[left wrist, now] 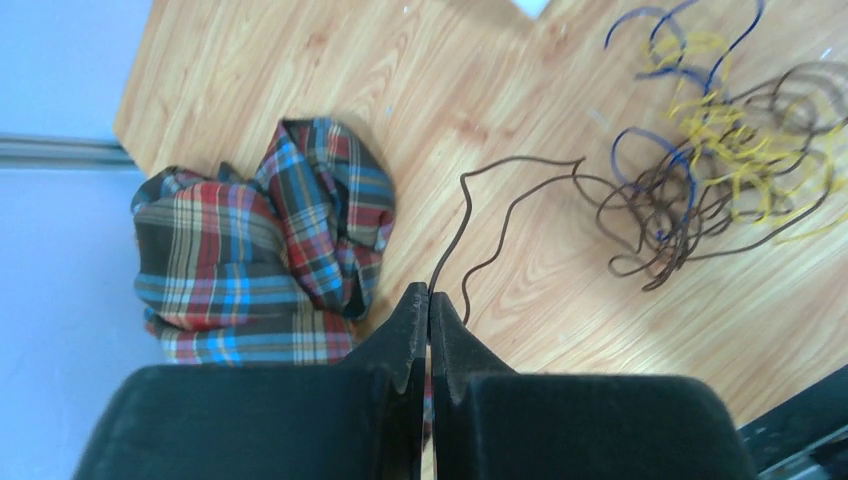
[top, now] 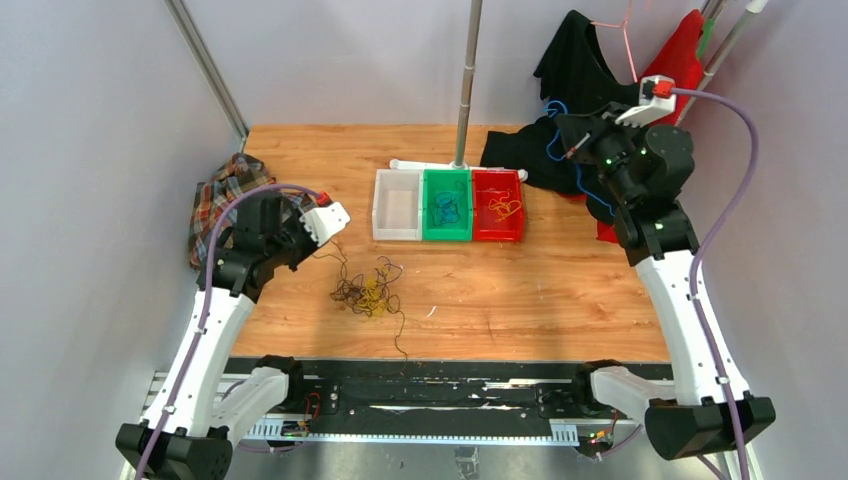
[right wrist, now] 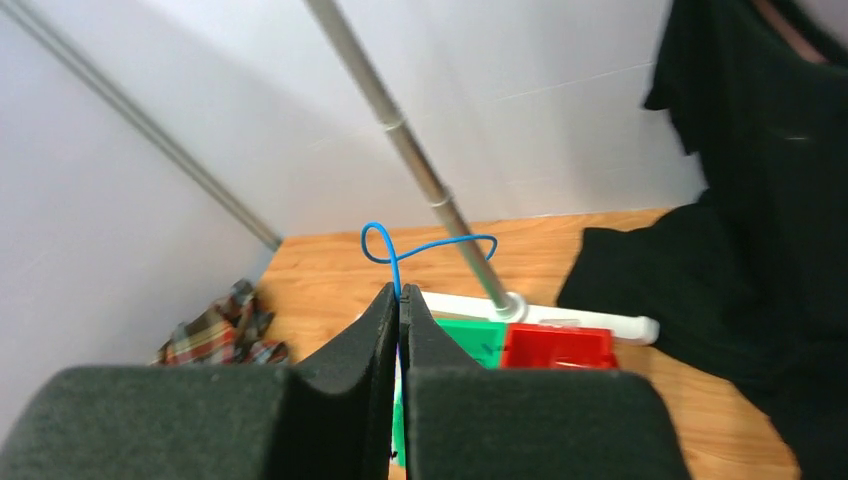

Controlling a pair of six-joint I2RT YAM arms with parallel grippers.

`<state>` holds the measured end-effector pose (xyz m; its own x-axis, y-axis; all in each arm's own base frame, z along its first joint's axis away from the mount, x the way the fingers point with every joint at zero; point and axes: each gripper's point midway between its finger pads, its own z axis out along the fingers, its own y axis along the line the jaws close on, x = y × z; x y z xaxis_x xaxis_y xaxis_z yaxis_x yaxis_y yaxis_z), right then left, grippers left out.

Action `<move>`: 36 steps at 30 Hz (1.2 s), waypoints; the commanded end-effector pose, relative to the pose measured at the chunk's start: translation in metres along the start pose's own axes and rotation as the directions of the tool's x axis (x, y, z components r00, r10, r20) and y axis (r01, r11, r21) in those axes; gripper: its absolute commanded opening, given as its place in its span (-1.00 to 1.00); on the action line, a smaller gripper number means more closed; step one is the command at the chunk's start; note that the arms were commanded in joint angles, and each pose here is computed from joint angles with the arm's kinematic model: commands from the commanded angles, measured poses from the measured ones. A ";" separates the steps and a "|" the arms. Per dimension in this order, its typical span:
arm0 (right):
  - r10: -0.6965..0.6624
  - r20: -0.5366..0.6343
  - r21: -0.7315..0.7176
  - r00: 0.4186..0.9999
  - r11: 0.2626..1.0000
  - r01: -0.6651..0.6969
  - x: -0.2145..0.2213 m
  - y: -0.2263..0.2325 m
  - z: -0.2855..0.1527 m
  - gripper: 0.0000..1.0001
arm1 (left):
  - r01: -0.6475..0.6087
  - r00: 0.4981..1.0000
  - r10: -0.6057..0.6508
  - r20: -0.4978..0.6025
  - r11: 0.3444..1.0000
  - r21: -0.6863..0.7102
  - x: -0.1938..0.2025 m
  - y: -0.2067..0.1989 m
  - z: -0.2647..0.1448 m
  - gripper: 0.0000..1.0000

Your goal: Untangle the cables

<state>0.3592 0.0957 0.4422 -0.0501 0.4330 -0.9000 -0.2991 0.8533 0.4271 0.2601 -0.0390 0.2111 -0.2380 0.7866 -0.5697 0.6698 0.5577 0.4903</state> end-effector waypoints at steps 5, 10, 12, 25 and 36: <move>0.043 0.034 -0.361 0.998 0.932 -0.028 -0.023 0.113 0.002 -0.99 | 0.145 0.984 -0.154 0.088 0.985 0.095 -0.021 -0.019 -0.007 -0.99; 0.063 0.104 -0.485 0.993 0.874 -0.005 -0.061 0.163 -0.009 -0.99 | 0.139 0.986 -0.148 0.075 0.984 0.109 -0.013 -0.027 -0.005 -0.99; 0.034 0.141 -0.477 0.989 0.878 0.038 -0.075 0.169 -0.011 -0.99 | 0.132 0.988 -0.140 0.065 0.984 0.121 -0.009 -0.032 -0.005 -0.99; 0.029 0.163 -0.511 0.986 0.858 0.059 -0.086 0.201 0.024 -0.99 | 0.089 0.996 -0.091 0.008 0.984 0.152 0.017 -0.052 0.000 -0.99; -0.049 0.032 -0.444 0.998 0.894 0.058 -0.003 0.172 0.074 -0.99 | 0.082 0.995 -0.089 0.034 0.982 0.168 0.013 -0.056 -0.005 -0.99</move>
<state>0.3677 0.2543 0.5408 -0.0164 0.4347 -0.9004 -0.6968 0.6409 0.3221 0.2183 -0.0560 0.1769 -0.2951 0.7272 -0.6198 0.7474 0.5798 0.3244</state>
